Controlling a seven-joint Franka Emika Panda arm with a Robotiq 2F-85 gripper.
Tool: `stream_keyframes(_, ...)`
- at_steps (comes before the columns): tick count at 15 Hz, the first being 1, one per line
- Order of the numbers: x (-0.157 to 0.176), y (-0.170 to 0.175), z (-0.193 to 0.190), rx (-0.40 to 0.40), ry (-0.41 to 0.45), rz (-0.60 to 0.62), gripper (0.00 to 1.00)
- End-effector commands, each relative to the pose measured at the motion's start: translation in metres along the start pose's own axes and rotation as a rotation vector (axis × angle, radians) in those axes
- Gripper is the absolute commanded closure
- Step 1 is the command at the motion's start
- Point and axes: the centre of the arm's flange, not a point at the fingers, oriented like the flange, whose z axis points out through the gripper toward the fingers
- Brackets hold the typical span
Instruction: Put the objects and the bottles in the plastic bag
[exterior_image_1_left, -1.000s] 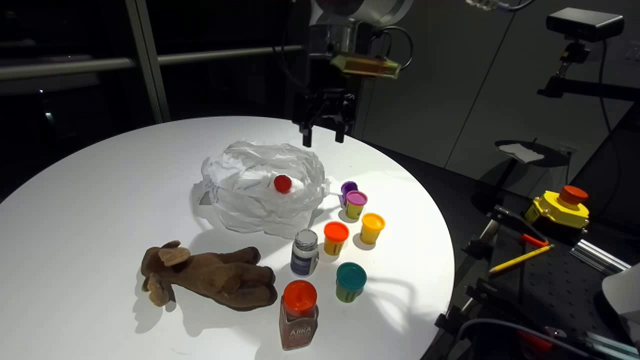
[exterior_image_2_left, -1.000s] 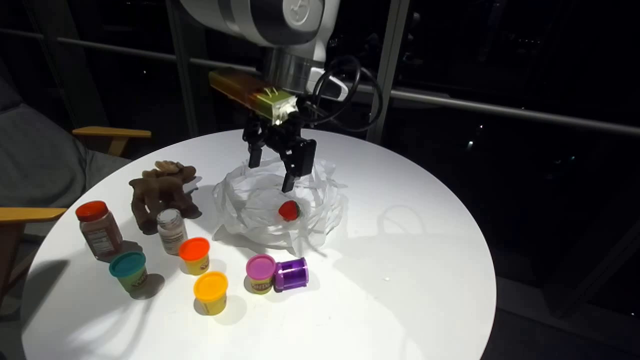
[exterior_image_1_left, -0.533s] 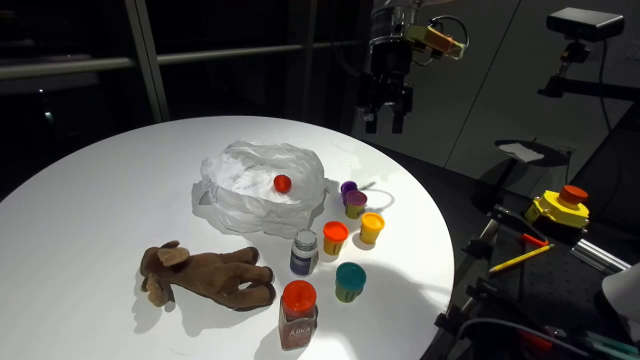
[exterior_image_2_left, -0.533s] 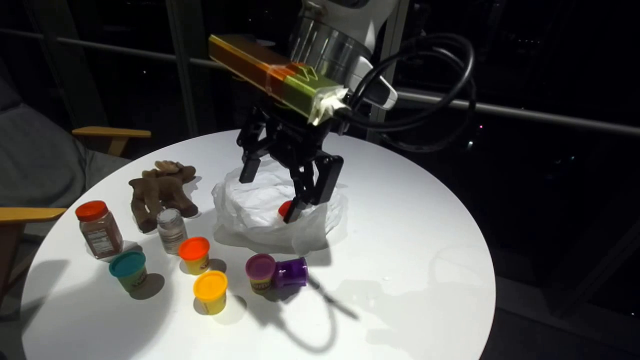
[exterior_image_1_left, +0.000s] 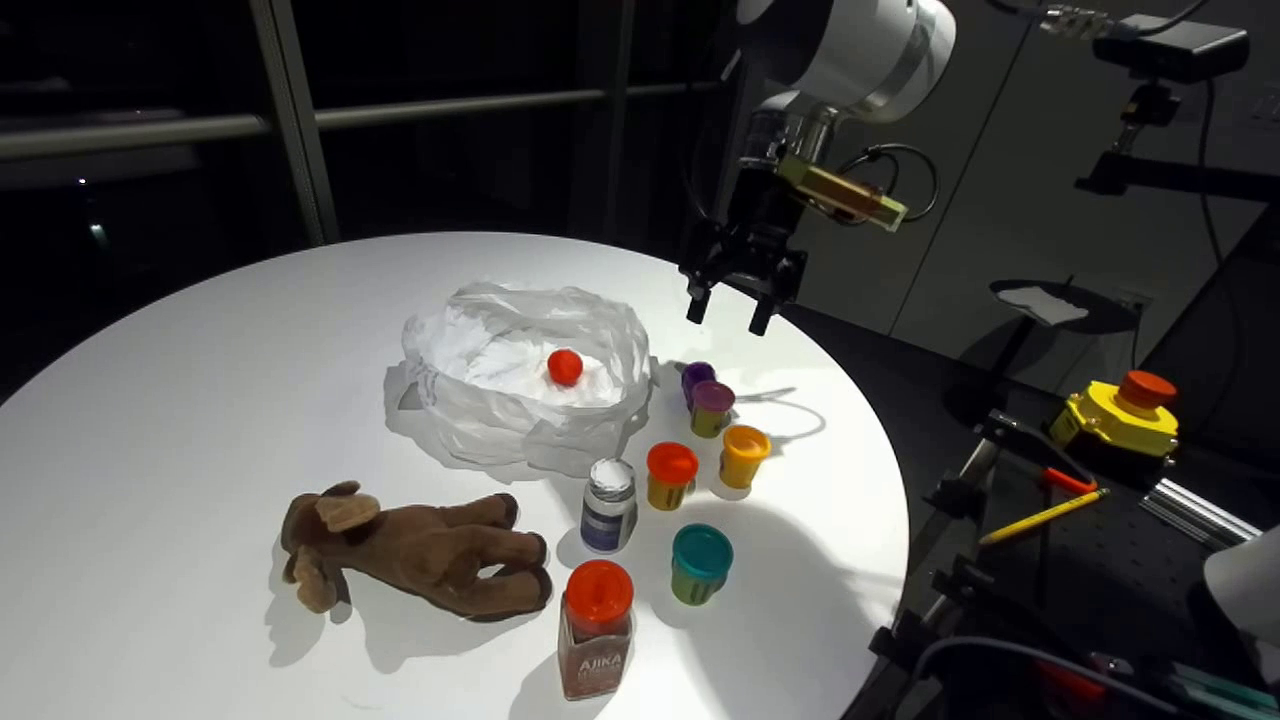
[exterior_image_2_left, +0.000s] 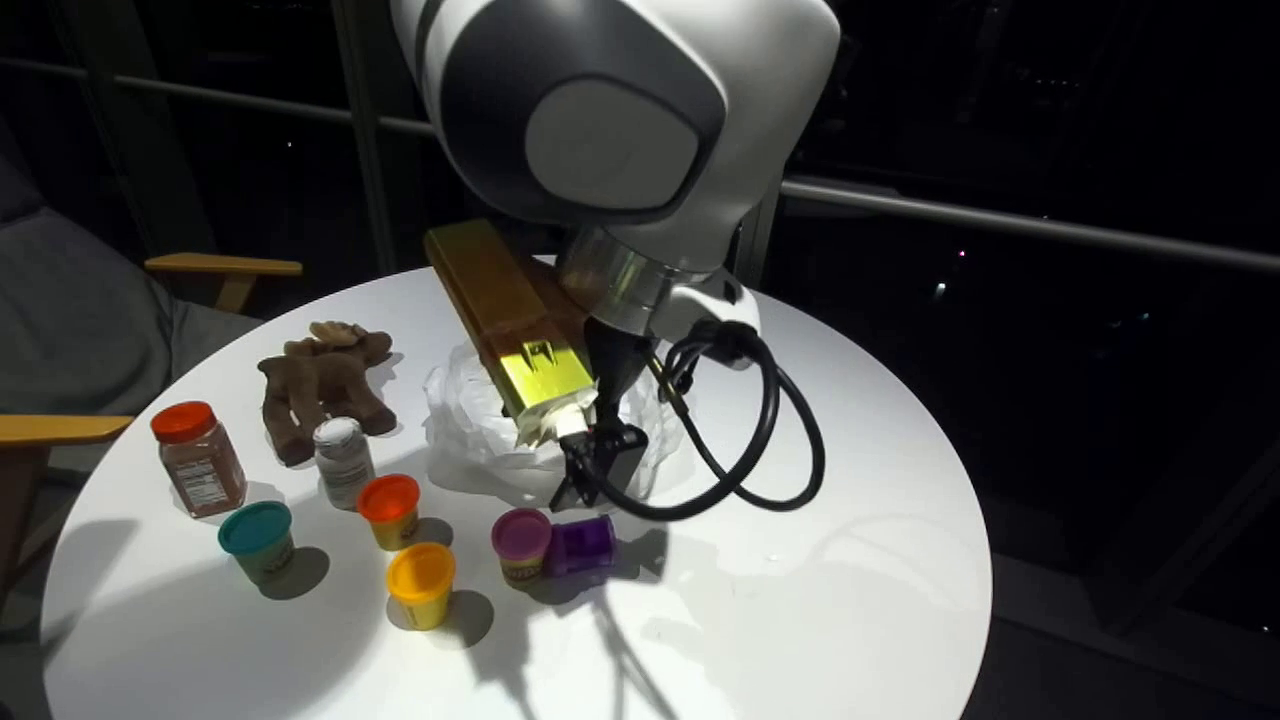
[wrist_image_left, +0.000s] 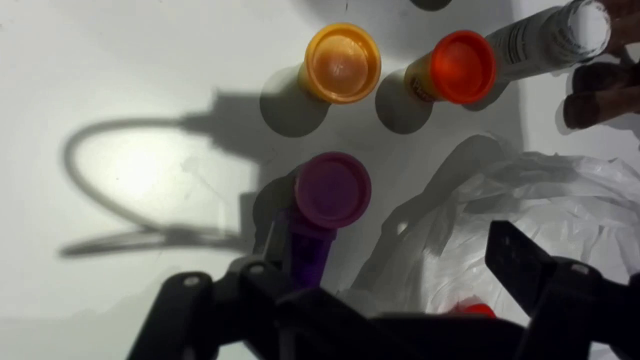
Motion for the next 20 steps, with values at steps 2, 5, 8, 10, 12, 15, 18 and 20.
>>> stream_keyframes(2,0.025,0.012,0.020,-0.031,0.175,0.050,0.00)
stream_keyframes(5,0.032,0.020,0.024,-0.058,0.212,0.069,0.00)
stream_keyframes(8,0.038,0.027,0.032,-0.083,0.202,0.086,0.00)
stream_keyframes(10,0.044,0.034,0.038,-0.096,0.190,0.099,0.00)
stream_keyframes(12,0.051,0.038,0.041,-0.096,0.187,0.107,0.00)
stream_keyframes(15,0.059,0.041,0.048,-0.089,0.169,0.123,0.00)
stream_keyframes(18,0.065,0.040,0.059,-0.084,0.150,0.135,0.00)
stream_keyframes(20,0.064,0.038,0.067,-0.083,0.125,0.145,0.00)
